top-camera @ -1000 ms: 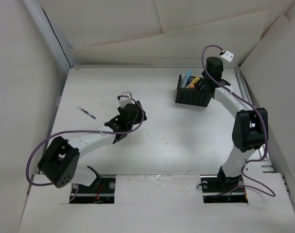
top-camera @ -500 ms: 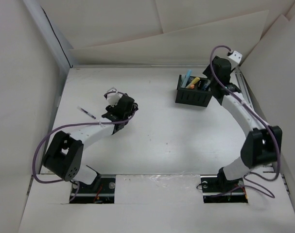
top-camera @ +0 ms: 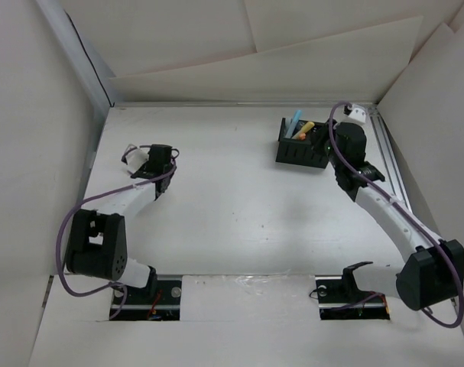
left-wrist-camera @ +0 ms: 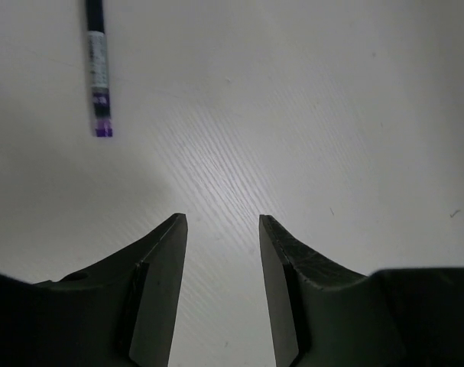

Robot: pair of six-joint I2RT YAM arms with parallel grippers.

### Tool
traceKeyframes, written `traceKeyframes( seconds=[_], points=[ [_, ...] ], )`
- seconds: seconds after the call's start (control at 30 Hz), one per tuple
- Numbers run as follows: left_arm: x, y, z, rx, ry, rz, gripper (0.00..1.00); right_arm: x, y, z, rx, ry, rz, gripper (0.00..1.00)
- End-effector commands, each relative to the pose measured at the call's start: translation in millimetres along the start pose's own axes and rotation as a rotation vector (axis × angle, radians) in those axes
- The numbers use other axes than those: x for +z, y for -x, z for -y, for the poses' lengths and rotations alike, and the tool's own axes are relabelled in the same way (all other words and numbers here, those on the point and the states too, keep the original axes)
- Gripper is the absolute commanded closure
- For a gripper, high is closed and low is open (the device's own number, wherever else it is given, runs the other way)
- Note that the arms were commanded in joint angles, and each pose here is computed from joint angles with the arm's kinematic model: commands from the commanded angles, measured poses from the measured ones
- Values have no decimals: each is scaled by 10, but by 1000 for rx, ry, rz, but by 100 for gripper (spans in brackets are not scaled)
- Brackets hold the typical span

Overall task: Sort the stationery into containers
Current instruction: Pick up the pen from the center of the board.

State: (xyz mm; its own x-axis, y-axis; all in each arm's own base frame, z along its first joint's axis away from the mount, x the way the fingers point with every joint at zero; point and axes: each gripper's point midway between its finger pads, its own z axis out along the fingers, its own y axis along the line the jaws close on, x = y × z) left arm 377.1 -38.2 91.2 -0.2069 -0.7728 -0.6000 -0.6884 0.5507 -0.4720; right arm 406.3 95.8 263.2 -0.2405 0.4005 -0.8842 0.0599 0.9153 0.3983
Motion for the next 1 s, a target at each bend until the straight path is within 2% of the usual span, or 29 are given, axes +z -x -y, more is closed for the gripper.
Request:
traceKeyframes(
  seconds=[0.0, 0.03, 0.1, 0.23, 0.37, 0.43, 0.53, 0.63, 0.67, 0.83, 0.97],
  points=[
    [35, 188, -198, -95, 51, -15, 61, -45, 80, -135, -14, 91, 4, 68],
    [100, 298, -327, -136, 84, -4, 58, -30, 33, -154, -26, 106, -13, 53],
    [146, 375, -414, -152, 99, 4, 54, -10, -14, -162, -22, 148, -46, 48],
    [270, 414, -554, -143, 178, 19, 54, 71, -72, -116, -18, 156, -78, 48],
    [419, 484, -490, -96, 258, 16, 59, 91, -21, -14, -19, 145, -73, 48],
    [491, 437, -584, -64, 325, 3, 64, 95, -51, 26, -17, 141, -81, 48],
    [536, 492, -665, -63, 368, 31, 65, 100, -35, 58, -13, 139, -80, 48],
    [561, 521, -677, -60, 374, 33, 65, 81, 14, 82, -9, 146, -73, 48],
    [568, 559, -653, -64, 367, 30, 70, 77, 7, 68, -9, 154, -77, 48],
    [606, 508, -675, -53, 387, 8, 71, 94, -30, 66, -9, 159, -89, 49],
    [642, 461, -722, -35, 402, -4, 76, 79, 17, 88, -6, 154, -77, 49]
  ],
)
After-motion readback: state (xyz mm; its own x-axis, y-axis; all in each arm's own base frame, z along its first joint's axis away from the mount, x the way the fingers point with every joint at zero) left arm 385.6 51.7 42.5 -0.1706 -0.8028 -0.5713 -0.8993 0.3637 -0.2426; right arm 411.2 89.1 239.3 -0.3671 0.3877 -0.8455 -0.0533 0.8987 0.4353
